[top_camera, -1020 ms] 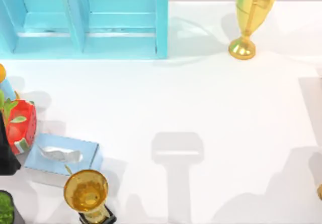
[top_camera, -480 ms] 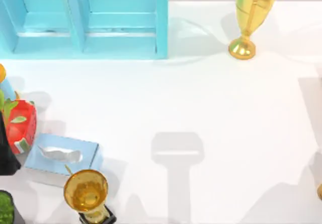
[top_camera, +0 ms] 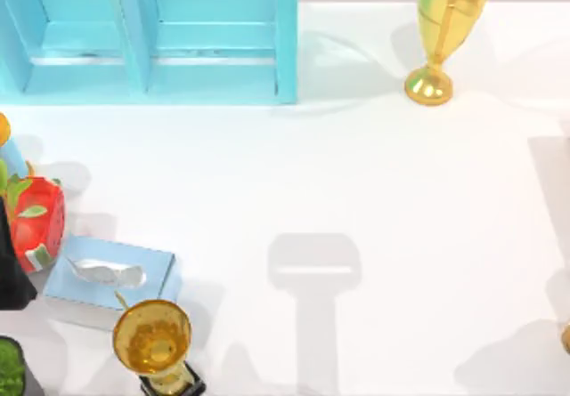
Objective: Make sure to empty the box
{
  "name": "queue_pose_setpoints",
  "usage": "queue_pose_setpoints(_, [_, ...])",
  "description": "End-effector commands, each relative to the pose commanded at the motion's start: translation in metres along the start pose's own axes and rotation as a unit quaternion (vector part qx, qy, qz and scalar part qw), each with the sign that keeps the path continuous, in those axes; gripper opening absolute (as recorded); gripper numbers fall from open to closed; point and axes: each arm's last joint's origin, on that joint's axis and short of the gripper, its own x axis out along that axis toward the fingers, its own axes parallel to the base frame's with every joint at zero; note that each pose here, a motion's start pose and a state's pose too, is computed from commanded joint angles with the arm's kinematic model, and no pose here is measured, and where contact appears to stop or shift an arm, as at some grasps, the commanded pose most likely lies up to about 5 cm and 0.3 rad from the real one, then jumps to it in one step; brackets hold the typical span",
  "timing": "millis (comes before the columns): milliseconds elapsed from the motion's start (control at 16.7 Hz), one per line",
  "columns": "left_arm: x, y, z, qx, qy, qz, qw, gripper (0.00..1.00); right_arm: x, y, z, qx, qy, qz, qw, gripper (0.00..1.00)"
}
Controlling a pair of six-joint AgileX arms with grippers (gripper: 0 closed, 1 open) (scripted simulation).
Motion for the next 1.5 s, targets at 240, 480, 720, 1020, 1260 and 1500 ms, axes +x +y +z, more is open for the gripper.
queue_pose_setpoints(240, [0.0,0.0,0.0,0.0,0.0,0.0,1.0,1.0,0.0,0.0,0.0,0.0,0.0,0.0,1.0,0.85])
queue_pose_setpoints(480, [0.0,0.0,0.0,0.0,0.0,0.0,1.0,1.0,0.0,0.0,0.0,0.0,0.0,0.0,1.0,0.55])
queue_pose_setpoints(720, [0.0,0.0,0.0,0.0,0.0,0.0,1.0,1.0,0.0,0.0,0.0,0.0,0.0,0.0,1.0,0.25])
queue_pose_setpoints(1020, [0.0,0.0,0.0,0.0,0.0,0.0,1.0,1.0,0.0,0.0,0.0,0.0,0.0,0.0,1.0,0.0])
queue_pose_setpoints(1260, [0.0,0.0,0.0,0.0,0.0,0.0,1.0,1.0,0.0,0.0,0.0,0.0,0.0,0.0,1.0,0.0])
queue_pose_setpoints(1500, [0.0,0.0,0.0,0.0,0.0,0.0,1.0,1.0,-0.0011,-0.0004,0.0001,0.001,-0.001,-0.001,1.0,0.0])
